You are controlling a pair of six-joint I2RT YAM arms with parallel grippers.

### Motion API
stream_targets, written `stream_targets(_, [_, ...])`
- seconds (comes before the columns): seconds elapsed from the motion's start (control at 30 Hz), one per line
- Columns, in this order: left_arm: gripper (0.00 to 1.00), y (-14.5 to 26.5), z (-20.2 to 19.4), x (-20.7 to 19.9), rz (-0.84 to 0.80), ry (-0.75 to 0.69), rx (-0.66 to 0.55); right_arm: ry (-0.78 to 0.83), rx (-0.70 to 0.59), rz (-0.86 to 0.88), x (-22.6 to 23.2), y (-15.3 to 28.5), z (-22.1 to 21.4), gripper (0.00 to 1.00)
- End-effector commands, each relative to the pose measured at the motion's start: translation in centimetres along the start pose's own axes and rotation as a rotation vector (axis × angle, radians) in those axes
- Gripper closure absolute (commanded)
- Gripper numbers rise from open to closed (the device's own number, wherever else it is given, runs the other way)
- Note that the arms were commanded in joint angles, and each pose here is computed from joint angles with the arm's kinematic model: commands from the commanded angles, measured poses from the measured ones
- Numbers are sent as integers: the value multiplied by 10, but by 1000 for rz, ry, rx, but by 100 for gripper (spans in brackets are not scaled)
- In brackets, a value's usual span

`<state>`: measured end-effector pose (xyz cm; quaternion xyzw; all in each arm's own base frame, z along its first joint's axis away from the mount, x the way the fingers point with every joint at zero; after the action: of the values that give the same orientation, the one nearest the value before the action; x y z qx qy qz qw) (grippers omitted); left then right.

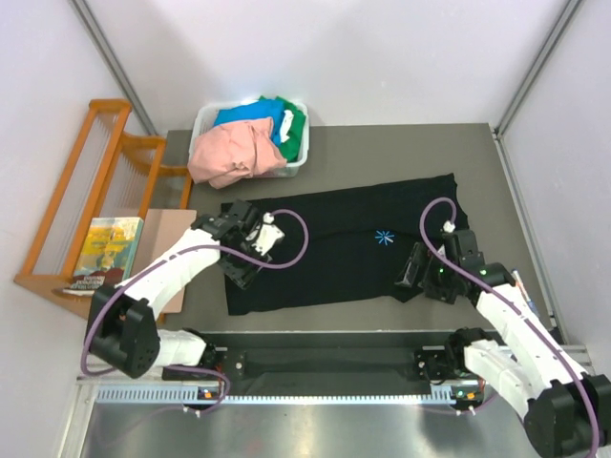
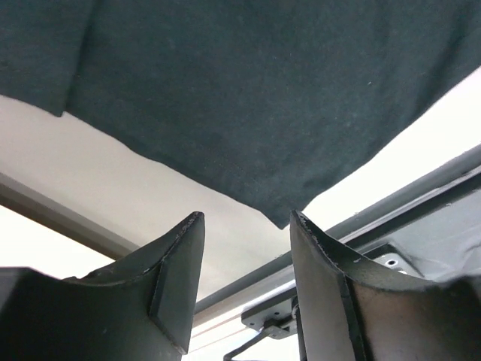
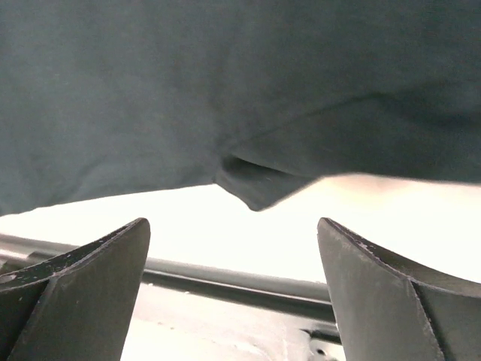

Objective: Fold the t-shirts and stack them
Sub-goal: Fold the tshirt

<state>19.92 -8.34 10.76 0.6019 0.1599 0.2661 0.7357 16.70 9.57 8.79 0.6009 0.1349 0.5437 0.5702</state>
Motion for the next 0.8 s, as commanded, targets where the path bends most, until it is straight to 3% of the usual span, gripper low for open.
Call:
stream_targets(0.0, [46,-8,10,7,77,-21,18,3,-100,-94,-8,20,13,7])
stream_targets(0.2, [46,-24,20,-6,88,-90,60,-52,-149,-169,-14,25,22,8])
stream_targets(0.5, [47,-37,21,-5,72,-73,153,-107,-244,-338,-17,28,58,5])
stream_targets(0.6, [48,-20,22,1,122,-52,130,-145,-230,-393,-21,28,61,6])
stream_targets(0.77, [55,33,33,10,192,3,-55,-191,-229,-422,-28,23,63,0])
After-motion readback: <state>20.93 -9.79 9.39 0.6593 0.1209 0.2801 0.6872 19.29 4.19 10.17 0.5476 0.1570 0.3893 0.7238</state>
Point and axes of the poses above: each gripper's point midway between its finger pads, its own y axis back along the fingers, its own x axis along the line the jaws close on, z = x × y, the point moved 2 cm from there along y, back along the fingers, and after that the axes turned 11 degrees about -y, right-handed, at the moved point
